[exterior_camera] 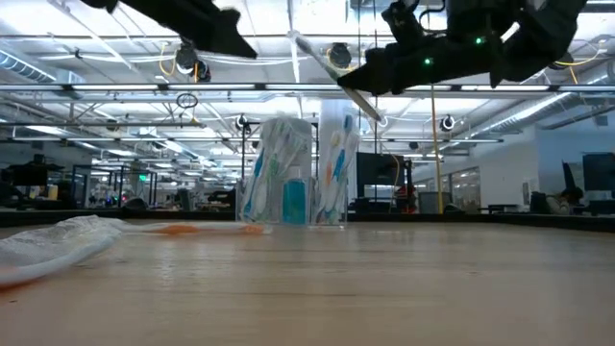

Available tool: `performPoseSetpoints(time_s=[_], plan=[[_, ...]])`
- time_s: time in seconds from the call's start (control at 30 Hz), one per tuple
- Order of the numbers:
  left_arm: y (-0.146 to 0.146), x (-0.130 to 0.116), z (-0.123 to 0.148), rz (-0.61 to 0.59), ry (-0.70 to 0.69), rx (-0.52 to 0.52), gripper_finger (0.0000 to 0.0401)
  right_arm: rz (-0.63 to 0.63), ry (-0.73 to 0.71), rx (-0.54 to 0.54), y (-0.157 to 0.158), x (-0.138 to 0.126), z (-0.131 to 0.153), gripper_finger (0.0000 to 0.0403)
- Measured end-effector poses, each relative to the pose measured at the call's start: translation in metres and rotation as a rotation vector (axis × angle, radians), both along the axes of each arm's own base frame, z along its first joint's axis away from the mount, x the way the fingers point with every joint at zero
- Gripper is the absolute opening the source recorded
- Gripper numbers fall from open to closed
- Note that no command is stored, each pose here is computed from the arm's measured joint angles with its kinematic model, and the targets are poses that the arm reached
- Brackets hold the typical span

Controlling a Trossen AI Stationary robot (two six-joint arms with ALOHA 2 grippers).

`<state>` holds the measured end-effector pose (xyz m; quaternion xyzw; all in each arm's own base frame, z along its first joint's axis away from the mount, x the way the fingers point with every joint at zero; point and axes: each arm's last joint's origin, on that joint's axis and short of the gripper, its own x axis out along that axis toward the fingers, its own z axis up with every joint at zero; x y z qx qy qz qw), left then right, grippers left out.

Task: Pick & Place toothbrushing station
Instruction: Put the green toothbrush into the transparent organizer

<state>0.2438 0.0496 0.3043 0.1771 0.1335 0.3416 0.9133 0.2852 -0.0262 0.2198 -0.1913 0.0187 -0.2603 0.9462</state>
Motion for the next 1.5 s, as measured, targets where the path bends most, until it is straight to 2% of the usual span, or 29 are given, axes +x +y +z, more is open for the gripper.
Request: performPoseSetpoints(time_s=[0.13,0.3,0.37,0.5,0.57,0.87,1.17,1.27,1.5], plan=[[-0.012,-0.006,0.000,-0.104,0.006,-0.085,0.0161,0.223,-0.043,0.097,-0.014,0.001,0.000,0.0012],[-0.022,-0.003,-0.001,-0.340,-0.010,-0.166,0.0161,0.522,-0.064,0.163,-0.017,0.000,0.001,0.0012],[-0.024,0.003,-0.001,-0.428,-0.037,-0.179,0.0161,0.572,-0.083,0.181,-0.015,0.000,0.003,0.0012],[-0.028,0.014,-0.002,-0.621,-0.075,-0.200,0.0161,0.597,-0.097,0.186,-0.012,0.000,0.005,0.0013],[-0.029,0.021,-0.007,-0.676,-0.072,-0.200,0.0161,0.598,-0.100,0.182,-0.012,0.000,0.005,0.0013],[-0.027,0.055,-0.028,-0.693,-0.158,-0.168,0.0161,0.604,-0.141,0.181,-0.012,0.000,0.009,0.0013],[-0.028,0.063,-0.031,-0.703,-0.202,-0.144,0.0158,0.603,-0.133,0.183,-0.012,0.000,0.008,0.0013],[-0.028,0.063,-0.030,-0.703,-0.205,-0.142,0.0136,0.602,-0.131,0.174,-0.012,0.000,0.008,0.0014],[-0.027,0.063,-0.030,-0.702,-0.204,-0.142,0.0041,0.600,-0.126,0.149,-0.012,0.000,0.008,0.0032]])
